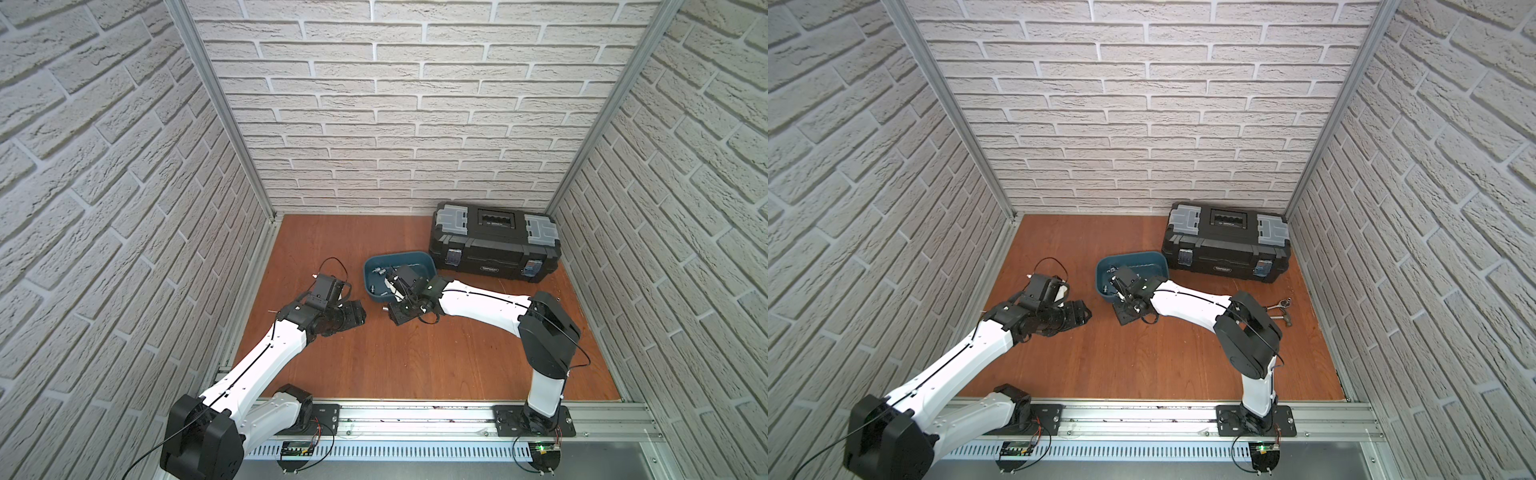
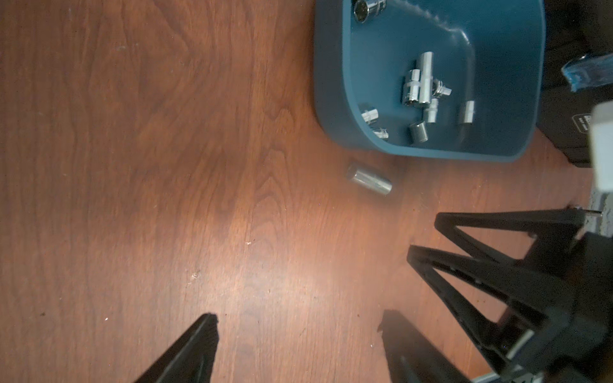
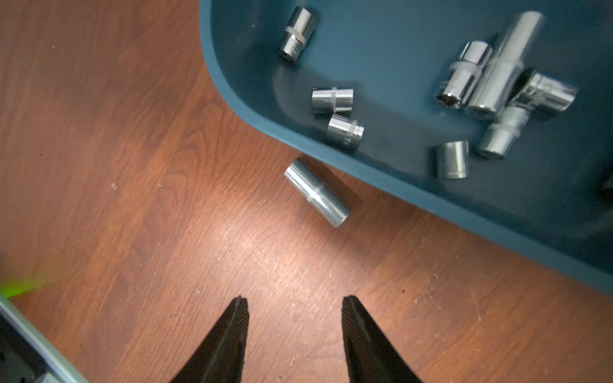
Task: Put the socket on the desktop into the storage box
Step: Pick up the socket head from the center of the board, then place the socket head in the storage box, then reset both arms
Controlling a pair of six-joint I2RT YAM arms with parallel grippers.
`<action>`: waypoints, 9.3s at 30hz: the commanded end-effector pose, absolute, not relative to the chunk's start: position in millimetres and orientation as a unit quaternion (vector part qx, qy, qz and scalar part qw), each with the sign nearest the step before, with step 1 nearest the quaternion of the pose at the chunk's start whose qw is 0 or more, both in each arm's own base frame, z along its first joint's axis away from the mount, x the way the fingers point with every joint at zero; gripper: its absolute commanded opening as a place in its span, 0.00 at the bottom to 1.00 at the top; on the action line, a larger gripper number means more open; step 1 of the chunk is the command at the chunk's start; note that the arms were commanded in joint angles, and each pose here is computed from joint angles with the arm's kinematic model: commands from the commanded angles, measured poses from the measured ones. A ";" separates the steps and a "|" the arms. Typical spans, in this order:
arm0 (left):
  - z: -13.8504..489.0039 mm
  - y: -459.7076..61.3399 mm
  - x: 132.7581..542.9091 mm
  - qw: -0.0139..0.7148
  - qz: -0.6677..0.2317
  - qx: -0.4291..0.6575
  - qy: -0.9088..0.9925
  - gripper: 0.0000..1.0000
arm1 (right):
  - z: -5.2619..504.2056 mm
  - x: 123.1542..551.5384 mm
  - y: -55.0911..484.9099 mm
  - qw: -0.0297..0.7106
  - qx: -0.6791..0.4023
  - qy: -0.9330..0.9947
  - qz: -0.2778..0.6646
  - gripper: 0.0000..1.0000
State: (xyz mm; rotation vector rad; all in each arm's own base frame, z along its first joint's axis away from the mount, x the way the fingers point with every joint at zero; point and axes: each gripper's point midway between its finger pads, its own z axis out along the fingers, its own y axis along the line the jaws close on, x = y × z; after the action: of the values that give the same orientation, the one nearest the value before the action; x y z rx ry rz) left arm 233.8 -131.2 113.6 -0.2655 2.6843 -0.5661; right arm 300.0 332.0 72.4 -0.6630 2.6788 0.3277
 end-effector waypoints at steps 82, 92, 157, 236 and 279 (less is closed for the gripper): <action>106.2 -129.9 231.3 0.182 -0.201 -0.123 0.955 0.82 | 12.4 308.0 365.7 0.177 -0.356 0.917 0.025 0.22; 108.3 -129.3 233.6 0.188 -0.199 -0.124 0.954 0.82 | 26.4 301.5 370.3 0.184 -0.357 0.915 0.042 0.07; 147.0 -187.0 321.8 0.249 -0.288 -0.072 0.922 0.83 | 100.3 408.3 259.9 0.200 -0.096 0.975 0.015 0.05; 161.1 -147.0 308.7 0.278 -0.225 -0.082 0.930 0.98 | 168.7 403.4 244.3 0.303 -0.053 0.950 0.053 1.00; 142.9 74.4 340.7 0.503 0.177 -0.120 0.838 0.98 | 207.4 313.6 -11.9 0.543 0.120 0.802 -0.218 0.99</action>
State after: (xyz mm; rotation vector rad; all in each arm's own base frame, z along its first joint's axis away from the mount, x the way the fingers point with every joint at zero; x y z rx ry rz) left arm 320.6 71.9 132.5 -0.3078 2.1370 0.4309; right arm 306.3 -6.5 191.8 0.2372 2.0131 -0.5413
